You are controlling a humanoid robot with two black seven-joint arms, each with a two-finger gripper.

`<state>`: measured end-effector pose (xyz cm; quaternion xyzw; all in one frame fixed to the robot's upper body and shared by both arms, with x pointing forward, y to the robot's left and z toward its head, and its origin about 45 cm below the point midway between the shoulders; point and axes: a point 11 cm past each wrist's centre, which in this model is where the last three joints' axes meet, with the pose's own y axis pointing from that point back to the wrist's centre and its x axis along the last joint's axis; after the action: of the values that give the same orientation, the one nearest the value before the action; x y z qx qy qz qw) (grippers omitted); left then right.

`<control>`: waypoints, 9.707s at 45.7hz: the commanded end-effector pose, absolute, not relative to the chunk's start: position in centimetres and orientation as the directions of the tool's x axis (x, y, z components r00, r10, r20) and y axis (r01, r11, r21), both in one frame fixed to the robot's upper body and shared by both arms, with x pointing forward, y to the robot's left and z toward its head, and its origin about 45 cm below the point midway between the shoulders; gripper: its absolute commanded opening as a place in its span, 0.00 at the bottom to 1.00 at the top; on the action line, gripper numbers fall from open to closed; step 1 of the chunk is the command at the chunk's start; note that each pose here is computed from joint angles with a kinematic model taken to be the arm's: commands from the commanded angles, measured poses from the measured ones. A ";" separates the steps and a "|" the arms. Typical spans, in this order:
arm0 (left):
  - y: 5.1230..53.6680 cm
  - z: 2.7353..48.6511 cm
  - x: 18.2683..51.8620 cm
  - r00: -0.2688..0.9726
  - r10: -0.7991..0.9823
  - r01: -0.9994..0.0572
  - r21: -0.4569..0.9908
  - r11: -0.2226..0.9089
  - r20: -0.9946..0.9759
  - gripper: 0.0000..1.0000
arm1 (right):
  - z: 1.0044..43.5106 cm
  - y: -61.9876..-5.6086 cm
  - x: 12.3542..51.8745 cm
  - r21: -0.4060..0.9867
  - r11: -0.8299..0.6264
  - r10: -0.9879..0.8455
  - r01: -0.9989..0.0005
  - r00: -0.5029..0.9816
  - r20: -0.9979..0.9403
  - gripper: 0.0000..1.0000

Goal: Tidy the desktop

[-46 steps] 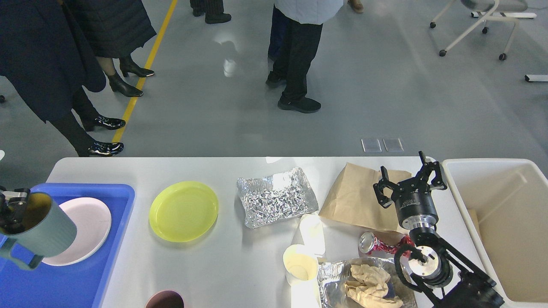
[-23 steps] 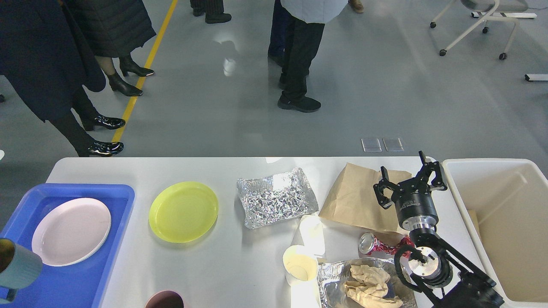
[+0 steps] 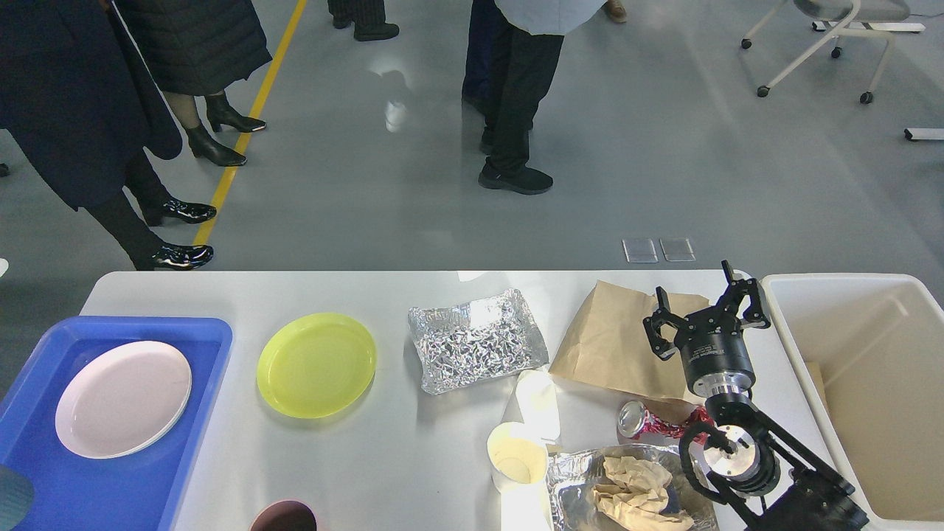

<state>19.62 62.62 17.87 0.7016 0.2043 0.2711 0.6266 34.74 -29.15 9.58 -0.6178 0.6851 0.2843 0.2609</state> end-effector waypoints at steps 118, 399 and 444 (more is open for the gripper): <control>62.9 16.3 18.8 0.668 0.728 -0.132 0.988 -0.086 0.153 0.94 | 9.6 -29.1 34.7 0.067 0.075 -0.698 -0.995 -0.100 -0.709 1.00; 28.4 13.1 23.2 0.912 -0.386 0.135 0.990 -0.031 -0.136 0.82 | 9.6 -29.1 34.7 0.067 0.075 -0.698 -0.995 -0.100 -0.709 1.00; 29.1 12.4 23.5 0.923 -0.362 0.125 0.991 -0.041 -0.131 0.00 | 9.6 -29.1 34.7 0.067 0.075 -0.698 -0.995 -0.100 -0.709 1.00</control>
<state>23.52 29.07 12.39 0.6992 -0.0889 -0.1773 0.6868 34.75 -29.15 9.58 -0.6178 0.6851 0.2843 0.2610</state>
